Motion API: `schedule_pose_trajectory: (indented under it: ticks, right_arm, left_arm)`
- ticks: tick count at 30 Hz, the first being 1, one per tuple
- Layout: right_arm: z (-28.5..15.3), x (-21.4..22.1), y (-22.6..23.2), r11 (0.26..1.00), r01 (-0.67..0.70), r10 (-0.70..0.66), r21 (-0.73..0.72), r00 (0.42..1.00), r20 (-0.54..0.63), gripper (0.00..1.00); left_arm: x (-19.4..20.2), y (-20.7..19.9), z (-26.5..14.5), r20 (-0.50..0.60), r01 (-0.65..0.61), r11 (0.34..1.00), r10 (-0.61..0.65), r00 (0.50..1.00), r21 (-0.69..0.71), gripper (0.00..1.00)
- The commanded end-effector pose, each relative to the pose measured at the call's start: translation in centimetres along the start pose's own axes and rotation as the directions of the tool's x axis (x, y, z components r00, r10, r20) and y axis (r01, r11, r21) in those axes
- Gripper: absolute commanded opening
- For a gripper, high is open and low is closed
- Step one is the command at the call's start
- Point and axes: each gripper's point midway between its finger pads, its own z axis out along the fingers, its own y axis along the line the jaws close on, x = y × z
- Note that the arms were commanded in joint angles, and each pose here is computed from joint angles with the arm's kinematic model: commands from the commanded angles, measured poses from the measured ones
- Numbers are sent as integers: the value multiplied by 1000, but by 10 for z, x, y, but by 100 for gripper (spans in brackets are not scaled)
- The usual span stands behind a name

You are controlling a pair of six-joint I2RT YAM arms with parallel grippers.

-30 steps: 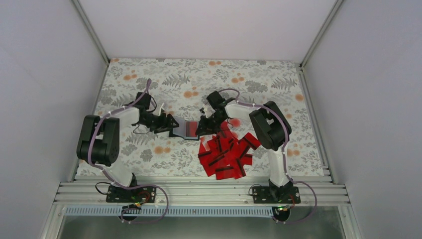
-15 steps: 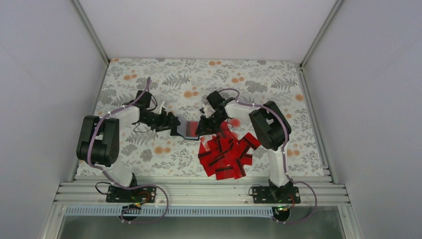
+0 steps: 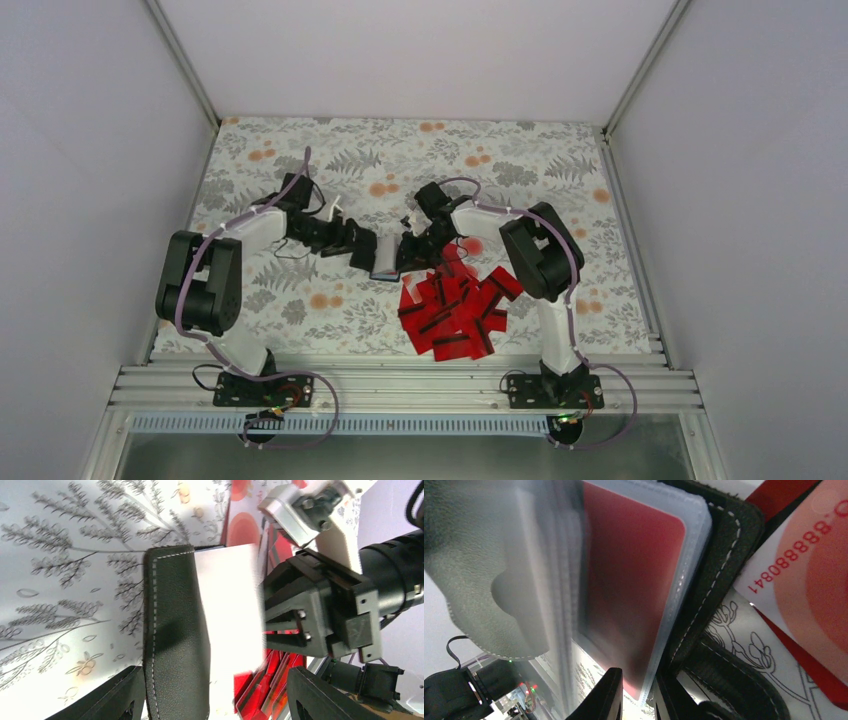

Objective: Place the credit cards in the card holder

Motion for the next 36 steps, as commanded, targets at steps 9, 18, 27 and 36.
schedule_pose_trajectory:
  ticks: [9,18,27,36]
  right_arm:
    - [14,-14,-17,997,14,-17,79,999,43,17]
    - [-12,-22,7,995,47,-55,84,994,94,17]
    - [-51,-21,26,990,68,-87,122,983,162,18]
    - [-87,-4,23,984,46,-87,174,968,236,19]
  left_arm:
    - [-3,-36,19,-46,-51,996,54,997,68,71]
    - [-9,-51,30,-63,-78,994,83,995,74,71]
    - [-11,-55,43,-84,-94,993,99,992,68,71]
    - [-11,-47,62,-102,-83,995,89,991,62,68]
